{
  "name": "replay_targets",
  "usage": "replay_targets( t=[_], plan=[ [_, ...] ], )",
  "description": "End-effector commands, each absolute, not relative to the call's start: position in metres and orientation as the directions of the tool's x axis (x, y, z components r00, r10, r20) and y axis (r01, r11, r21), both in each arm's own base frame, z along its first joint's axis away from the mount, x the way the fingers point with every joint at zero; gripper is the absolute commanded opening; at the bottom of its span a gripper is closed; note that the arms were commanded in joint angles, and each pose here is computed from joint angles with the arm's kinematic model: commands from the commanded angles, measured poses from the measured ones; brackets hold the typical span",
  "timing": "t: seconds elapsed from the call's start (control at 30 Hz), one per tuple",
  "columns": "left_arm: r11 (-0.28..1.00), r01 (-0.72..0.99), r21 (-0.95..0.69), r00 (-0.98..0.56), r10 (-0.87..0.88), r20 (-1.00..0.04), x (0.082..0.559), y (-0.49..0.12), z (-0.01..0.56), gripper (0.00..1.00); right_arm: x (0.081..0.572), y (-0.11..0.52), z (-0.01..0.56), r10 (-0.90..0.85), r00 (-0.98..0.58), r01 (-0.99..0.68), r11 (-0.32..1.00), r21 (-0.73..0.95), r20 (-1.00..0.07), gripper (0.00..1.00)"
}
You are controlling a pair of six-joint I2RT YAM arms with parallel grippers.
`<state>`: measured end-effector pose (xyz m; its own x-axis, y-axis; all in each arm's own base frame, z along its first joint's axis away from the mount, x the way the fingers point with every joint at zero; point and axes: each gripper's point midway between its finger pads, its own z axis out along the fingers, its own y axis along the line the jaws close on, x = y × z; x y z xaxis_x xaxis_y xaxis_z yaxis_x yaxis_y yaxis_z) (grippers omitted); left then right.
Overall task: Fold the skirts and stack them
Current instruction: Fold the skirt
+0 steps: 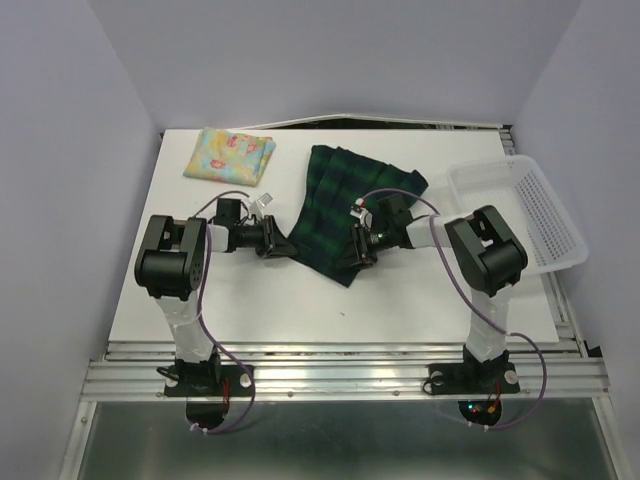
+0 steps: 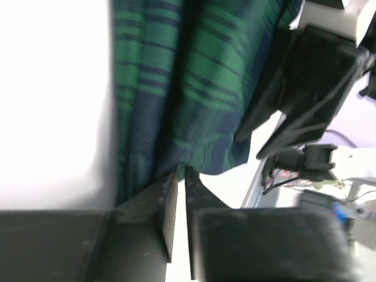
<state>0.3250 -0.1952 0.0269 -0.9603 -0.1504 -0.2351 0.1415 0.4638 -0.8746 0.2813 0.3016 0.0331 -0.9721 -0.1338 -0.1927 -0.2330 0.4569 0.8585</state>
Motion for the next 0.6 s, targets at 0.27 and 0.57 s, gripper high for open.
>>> replay_targets(
  t=[0.27,0.57],
  plan=[
    [0.445,0.895,0.021,-0.222,0.486,-0.845,0.317,-0.175,0.141,0.66,0.296,0.256,0.036,-0.331,-0.896,-0.442,0.629,0.639,-0.295,0.47],
    [-0.063,0.761,0.645,0.509,0.674,-0.535,0.272,-0.218,0.11,0.76,0.35,0.282,0.115,-0.234,-0.838,-0.525,0.587,0.616,-0.492,0.52]
  ],
)
